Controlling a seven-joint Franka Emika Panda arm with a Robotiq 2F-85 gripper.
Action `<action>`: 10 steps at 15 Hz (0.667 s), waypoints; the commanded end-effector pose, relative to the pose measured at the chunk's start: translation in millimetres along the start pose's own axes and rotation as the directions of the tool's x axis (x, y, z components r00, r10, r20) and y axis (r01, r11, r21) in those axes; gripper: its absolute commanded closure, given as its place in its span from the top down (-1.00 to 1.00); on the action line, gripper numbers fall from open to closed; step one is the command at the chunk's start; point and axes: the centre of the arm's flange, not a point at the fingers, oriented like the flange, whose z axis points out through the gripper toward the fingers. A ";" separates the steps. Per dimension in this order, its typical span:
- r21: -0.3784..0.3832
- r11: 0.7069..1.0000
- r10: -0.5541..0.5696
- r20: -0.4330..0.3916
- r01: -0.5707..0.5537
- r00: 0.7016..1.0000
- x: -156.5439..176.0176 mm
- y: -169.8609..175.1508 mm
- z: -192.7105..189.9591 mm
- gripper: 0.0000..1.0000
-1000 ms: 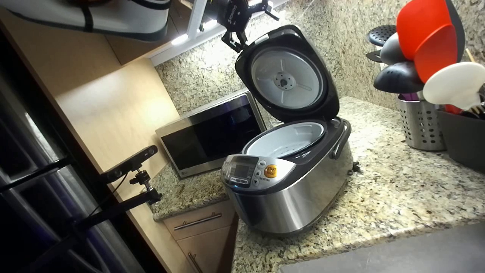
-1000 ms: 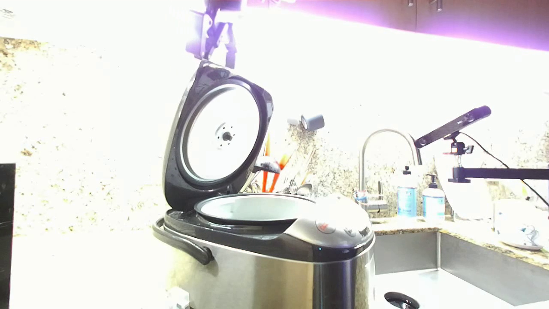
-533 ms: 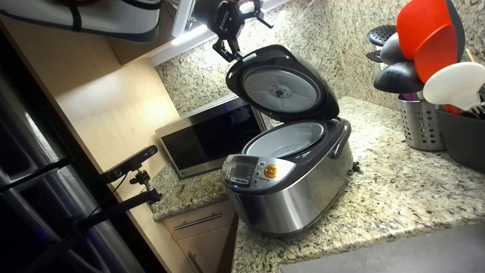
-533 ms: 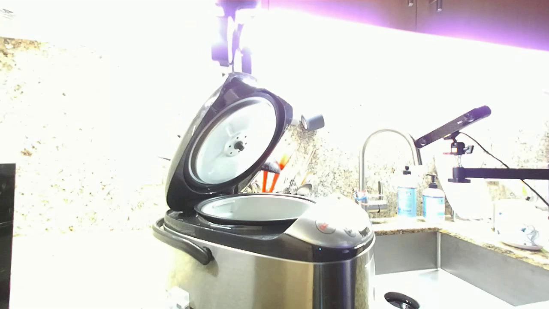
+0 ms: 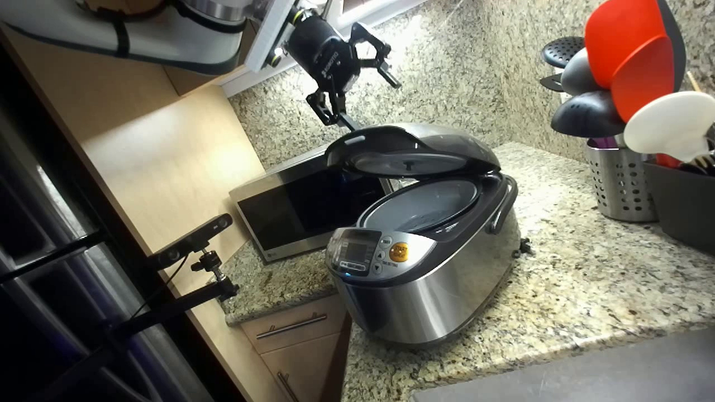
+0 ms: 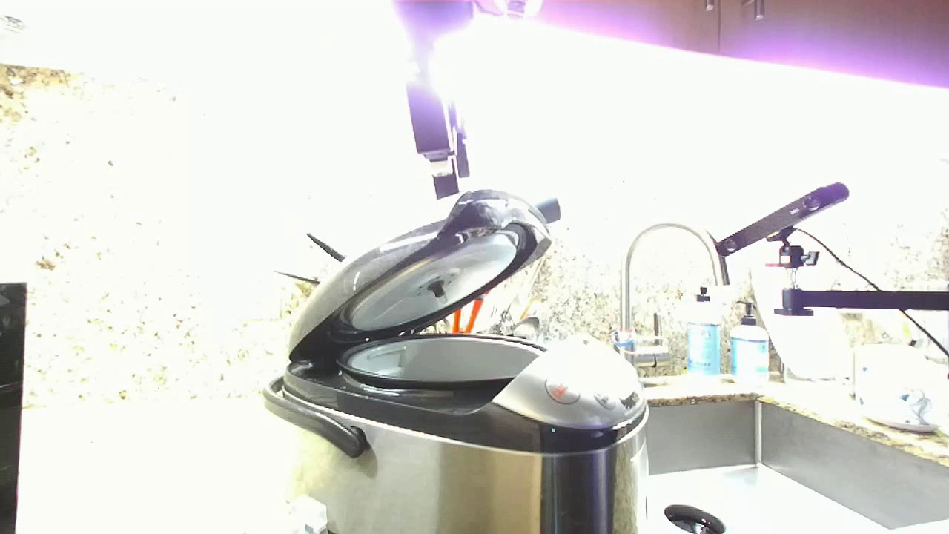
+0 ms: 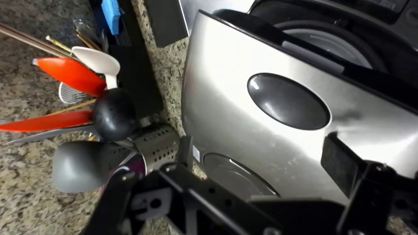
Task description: Close the rice cooker
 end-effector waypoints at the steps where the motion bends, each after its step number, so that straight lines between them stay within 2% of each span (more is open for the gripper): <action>1: 0.012 0.999 -0.046 0.088 0.046 0.995 13.9 -4.7 20.4 1.00; 5: -0.003 0.999 -0.050 0.157 0.051 0.986 29.9 -14.8 42.1 1.00; 7: -0.003 0.999 -0.047 0.162 0.048 0.986 40.2 -15.5 49.0 1.00; 10: 0.019 0.999 -0.045 0.125 0.043 0.991 57.2 -16.9 57.3 1.00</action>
